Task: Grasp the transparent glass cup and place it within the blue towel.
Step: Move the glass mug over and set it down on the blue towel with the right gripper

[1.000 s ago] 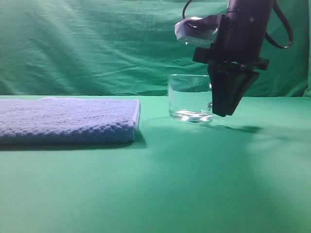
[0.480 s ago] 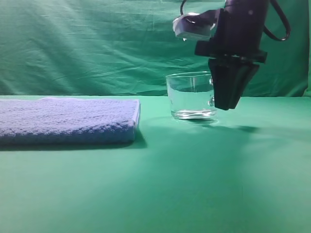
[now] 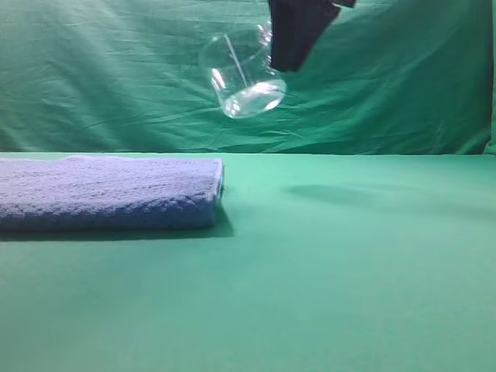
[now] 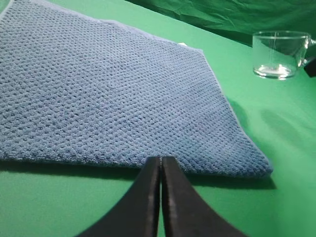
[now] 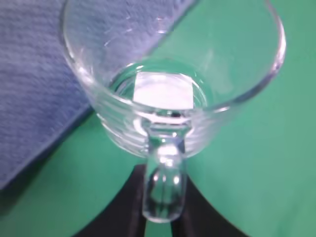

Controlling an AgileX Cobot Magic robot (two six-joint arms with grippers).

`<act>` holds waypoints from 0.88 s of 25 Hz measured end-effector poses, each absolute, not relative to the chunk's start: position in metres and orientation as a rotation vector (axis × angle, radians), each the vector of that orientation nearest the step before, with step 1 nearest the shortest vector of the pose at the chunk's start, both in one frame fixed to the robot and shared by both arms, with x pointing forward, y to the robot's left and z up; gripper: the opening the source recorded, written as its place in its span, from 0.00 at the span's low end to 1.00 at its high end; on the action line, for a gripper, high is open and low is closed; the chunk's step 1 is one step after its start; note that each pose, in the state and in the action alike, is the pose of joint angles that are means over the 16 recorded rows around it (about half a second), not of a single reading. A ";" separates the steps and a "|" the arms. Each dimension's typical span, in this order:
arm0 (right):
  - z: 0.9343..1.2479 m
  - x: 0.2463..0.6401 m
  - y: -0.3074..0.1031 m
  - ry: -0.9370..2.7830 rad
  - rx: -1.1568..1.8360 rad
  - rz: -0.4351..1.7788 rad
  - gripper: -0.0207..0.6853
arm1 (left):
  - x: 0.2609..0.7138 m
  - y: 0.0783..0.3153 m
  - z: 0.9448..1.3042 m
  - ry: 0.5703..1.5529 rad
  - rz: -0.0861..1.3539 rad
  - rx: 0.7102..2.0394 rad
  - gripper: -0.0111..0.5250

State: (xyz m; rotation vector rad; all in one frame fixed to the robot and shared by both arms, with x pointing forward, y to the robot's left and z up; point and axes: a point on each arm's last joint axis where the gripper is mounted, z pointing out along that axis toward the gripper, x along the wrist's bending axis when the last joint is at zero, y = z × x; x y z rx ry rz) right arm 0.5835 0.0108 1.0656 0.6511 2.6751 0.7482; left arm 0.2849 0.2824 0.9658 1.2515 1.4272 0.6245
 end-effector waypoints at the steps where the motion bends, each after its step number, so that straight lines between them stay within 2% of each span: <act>1: 1.063 0.580 0.021 2.668 0.621 0.776 0.17 | 0.285 0.282 0.966 1.427 0.624 1.251 0.02; 8: 1.019 0.564 0.083 2.625 0.478 0.922 0.17 | 0.285 0.282 0.966 1.427 0.624 1.251 0.02; 15: 0.971 0.567 0.107 2.613 0.452 0.951 0.13 | 0.285 0.282 0.966 1.427 0.624 1.251 0.02; 18: 0.958 0.568 0.109 2.619 0.455 0.941 0.16 | 0.285 0.282 0.966 1.427 0.624 1.251 0.02; 22: 0.949 0.568 0.109 2.647 0.457 0.906 0.26 | 0.285 0.282 0.966 1.427 0.624 1.251 0.02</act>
